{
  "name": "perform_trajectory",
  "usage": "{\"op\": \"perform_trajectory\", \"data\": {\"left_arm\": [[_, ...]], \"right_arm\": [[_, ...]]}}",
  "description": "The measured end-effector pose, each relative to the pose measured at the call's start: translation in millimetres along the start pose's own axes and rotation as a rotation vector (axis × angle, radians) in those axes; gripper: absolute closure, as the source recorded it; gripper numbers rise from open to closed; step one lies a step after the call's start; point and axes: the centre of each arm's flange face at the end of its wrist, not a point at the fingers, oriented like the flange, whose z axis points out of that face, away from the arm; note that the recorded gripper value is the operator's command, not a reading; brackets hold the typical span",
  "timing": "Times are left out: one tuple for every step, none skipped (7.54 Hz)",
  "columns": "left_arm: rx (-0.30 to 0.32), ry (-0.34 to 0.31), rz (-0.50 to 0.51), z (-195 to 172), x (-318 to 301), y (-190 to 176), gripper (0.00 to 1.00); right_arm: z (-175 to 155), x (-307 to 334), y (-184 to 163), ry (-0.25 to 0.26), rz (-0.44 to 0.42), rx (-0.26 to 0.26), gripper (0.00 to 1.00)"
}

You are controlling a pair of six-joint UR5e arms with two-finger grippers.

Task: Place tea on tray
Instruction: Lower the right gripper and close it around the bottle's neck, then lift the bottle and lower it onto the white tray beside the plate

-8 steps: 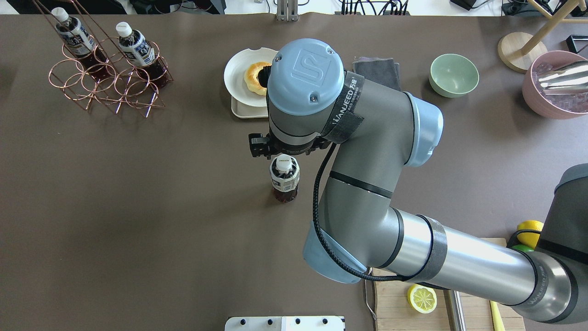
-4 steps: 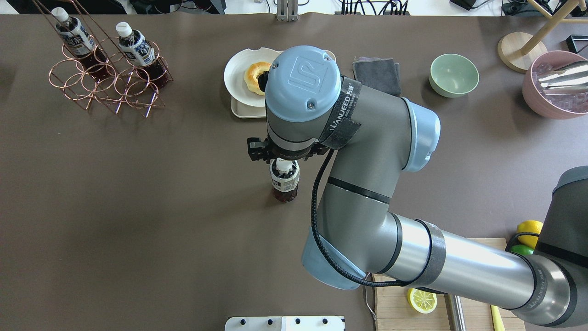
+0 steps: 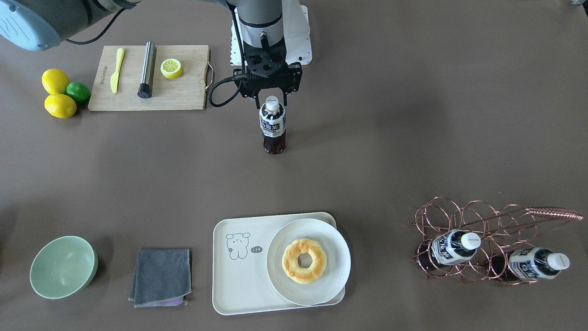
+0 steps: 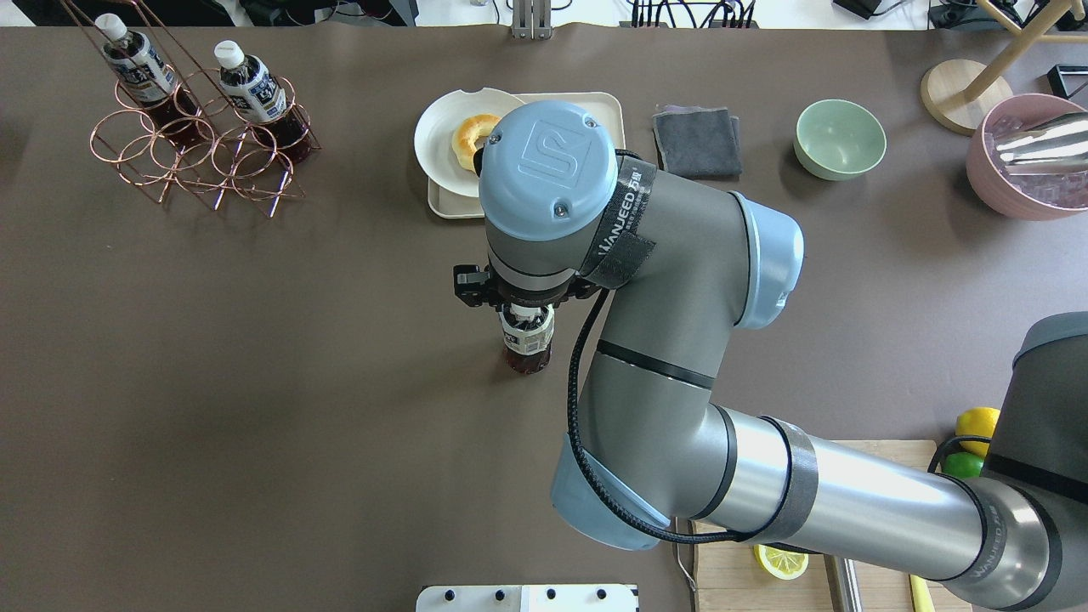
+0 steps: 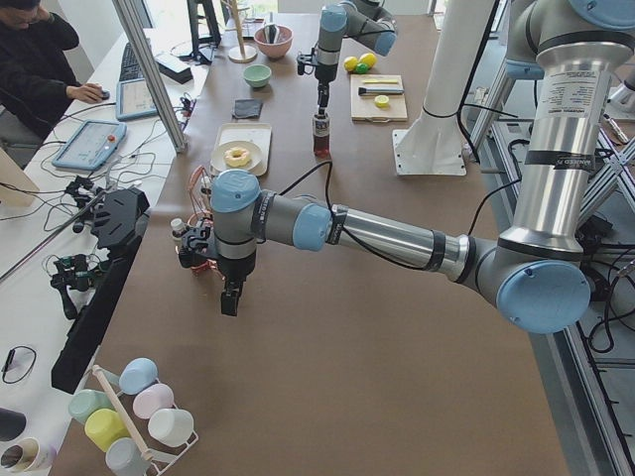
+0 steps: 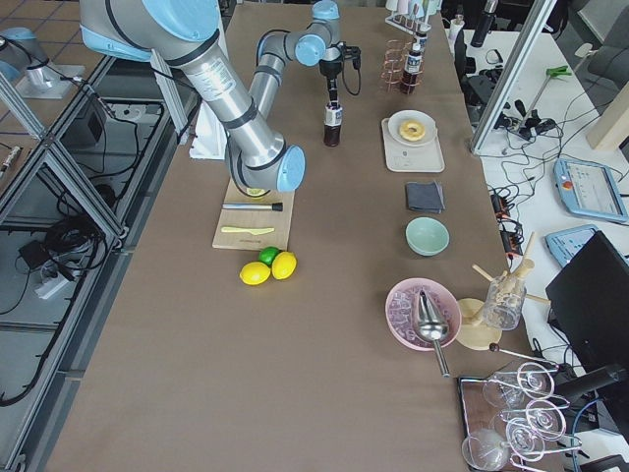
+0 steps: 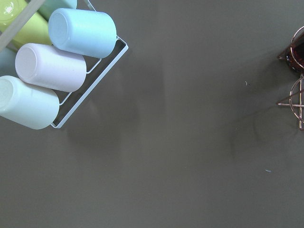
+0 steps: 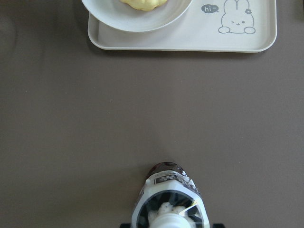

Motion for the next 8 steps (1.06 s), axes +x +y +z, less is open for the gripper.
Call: {"op": "perform_trajectory", "data": {"left_arm": [[0.004,0.0,0.003,3,-2,-1,0.03],[0.009,0.001,0.007,6,-4,-1,0.03],[0.012,0.001,0.009,8,-5,-2,0.03],[0.012,0.001,0.009,9,-6,-2,0.03],[0.011,0.001,0.009,10,-7,-2,0.03],[0.011,0.001,0.008,11,-7,-2,0.03],[0.01,0.001,0.008,11,-7,-3,0.03],[0.007,0.002,0.007,13,-7,-4,0.03]], "right_arm": [[0,-1,1,0.002,0.003,0.004,1.0],[0,-1,0,0.006,0.004,0.015,1.0],[0,-1,-1,0.011,0.004,0.028,1.0],[-3,1,-4,0.013,0.006,0.041,1.0],[-16,4,-12,0.003,0.015,0.059,1.0],[-37,7,-26,-0.004,0.028,0.07,1.0],[-59,14,-45,-0.008,0.041,0.073,1.0],[-77,26,-69,-0.013,0.046,0.074,1.0]]}}
